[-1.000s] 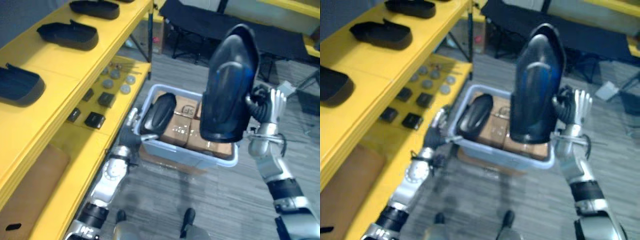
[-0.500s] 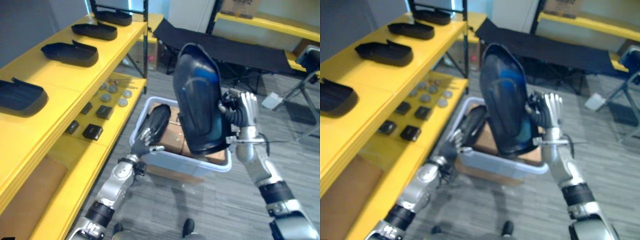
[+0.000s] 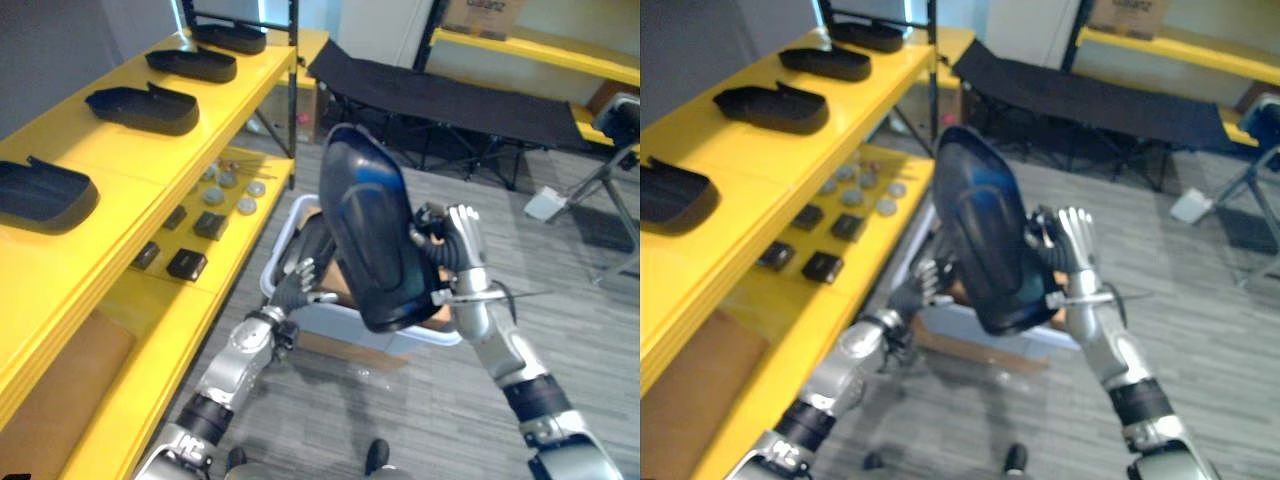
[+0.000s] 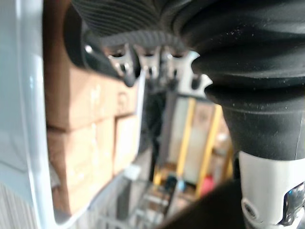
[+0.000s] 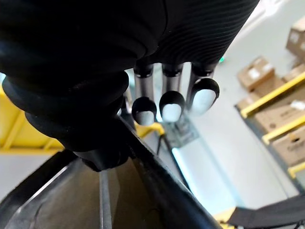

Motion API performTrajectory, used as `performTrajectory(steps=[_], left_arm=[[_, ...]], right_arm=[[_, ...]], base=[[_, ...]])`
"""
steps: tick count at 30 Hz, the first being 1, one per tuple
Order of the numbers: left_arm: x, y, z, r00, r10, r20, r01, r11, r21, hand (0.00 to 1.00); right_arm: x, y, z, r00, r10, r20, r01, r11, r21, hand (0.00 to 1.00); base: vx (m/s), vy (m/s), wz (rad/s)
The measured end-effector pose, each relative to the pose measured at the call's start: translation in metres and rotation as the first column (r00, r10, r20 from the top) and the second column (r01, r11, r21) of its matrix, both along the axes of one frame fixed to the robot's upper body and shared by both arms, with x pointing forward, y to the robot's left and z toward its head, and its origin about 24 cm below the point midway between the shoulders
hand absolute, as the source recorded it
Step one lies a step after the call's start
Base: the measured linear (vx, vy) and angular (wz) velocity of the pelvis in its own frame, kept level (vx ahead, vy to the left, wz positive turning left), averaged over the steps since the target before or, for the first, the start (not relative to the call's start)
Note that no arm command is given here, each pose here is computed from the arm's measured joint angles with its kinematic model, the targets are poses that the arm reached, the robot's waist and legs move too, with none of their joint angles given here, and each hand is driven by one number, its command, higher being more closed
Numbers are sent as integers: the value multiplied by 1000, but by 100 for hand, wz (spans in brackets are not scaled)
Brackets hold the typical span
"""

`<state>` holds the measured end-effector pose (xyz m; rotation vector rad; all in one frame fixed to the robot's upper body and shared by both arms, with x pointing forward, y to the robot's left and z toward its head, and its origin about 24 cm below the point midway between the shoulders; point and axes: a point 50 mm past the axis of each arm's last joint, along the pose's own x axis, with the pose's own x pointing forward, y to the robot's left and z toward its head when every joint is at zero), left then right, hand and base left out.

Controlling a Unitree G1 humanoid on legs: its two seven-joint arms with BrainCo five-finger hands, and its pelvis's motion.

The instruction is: Walk over and take plastic housings, then place them on the shelf

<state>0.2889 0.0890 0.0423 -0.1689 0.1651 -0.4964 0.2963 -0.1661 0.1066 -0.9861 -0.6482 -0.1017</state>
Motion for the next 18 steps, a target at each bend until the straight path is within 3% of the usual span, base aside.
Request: performTrajectory(steps=[3,7,18], left_arm=[[-2,-9,3,999,-49,-16,48,996,-82,0],[-5,-18,4,995,-95,-13,93,990,-102,0],[-12,-29,0,985,-165,-48,163,986,-39,0]], right_arm=[[0,3,-9,1000,1,-31,-1,1000,-14,100],[0,3,-17,998,-3,-62,2,1000,-21,100],[-1,6,-28,996,-5,-92,3,1000,-18,100]], base=[[0,0,0],[0,0,0],[2,2,1]])
